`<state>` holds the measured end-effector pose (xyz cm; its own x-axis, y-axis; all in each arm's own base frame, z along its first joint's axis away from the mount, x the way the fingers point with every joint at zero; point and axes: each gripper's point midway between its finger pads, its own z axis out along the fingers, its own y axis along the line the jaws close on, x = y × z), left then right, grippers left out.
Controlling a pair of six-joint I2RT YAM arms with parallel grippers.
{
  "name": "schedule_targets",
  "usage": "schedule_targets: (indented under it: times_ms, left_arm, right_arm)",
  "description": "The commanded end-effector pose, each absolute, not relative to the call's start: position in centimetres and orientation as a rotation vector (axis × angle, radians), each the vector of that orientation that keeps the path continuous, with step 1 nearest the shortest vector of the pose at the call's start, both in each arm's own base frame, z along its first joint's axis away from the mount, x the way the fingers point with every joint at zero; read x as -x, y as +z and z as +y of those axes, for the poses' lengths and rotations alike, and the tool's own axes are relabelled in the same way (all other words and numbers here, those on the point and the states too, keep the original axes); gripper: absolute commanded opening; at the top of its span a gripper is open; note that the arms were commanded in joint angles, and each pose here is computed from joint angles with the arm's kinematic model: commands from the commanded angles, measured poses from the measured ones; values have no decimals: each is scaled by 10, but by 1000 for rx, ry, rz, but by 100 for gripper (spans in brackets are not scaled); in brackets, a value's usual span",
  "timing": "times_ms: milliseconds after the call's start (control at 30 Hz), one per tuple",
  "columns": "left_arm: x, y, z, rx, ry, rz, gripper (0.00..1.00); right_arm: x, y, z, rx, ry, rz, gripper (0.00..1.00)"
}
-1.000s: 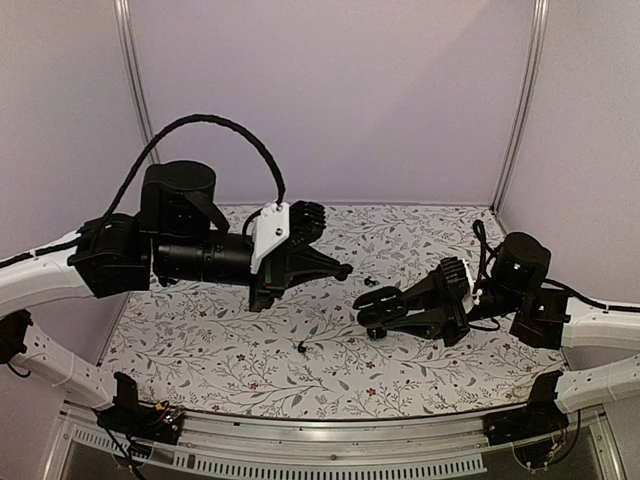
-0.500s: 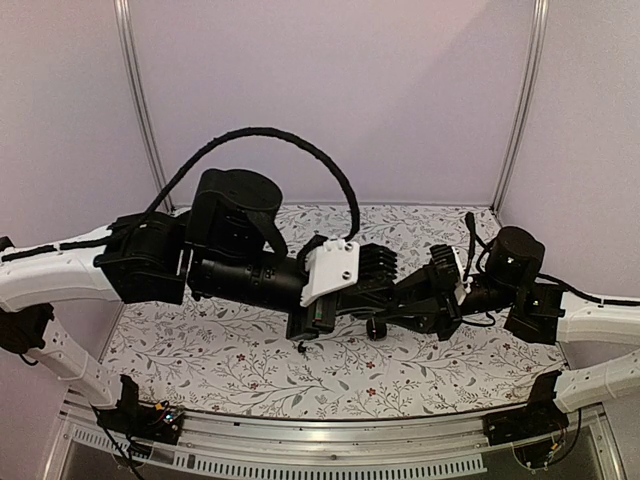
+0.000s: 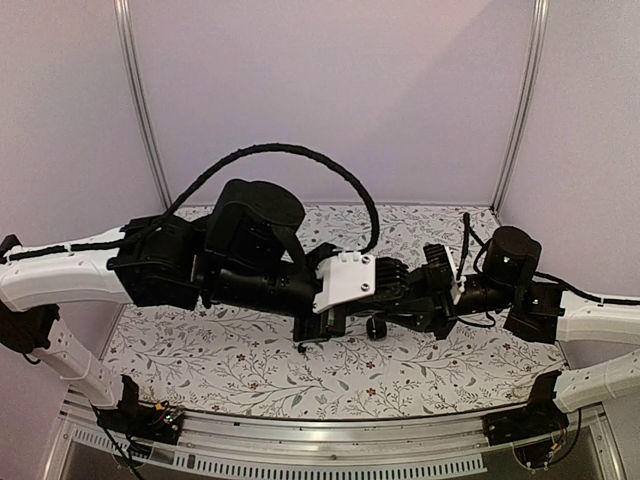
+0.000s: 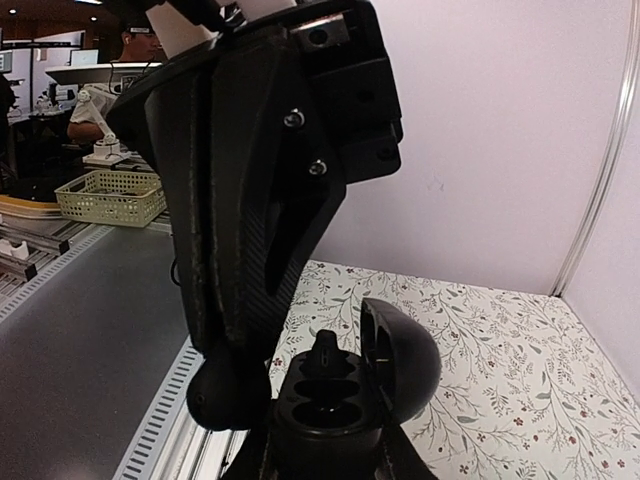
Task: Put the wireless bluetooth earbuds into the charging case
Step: Insert the right earbud into the right side groove of the charging case.
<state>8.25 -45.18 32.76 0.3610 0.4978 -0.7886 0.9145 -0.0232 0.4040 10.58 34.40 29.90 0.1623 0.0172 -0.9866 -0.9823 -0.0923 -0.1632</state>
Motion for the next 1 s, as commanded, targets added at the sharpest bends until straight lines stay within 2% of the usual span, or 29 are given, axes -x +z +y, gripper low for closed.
schedule_targets:
  times_ms: [0, 967]
  left_arm:
    - [-93, 343, -445, -1617, -475, 1281, 0]
    - [-114, 342, -441, -1595, -350, 1328, 0]
  right_arm:
    - [-104, 306, 346, 1348, 1155, 1015, 0]
    - [-114, 298, 350, 1329, 1127, 1079, 0]
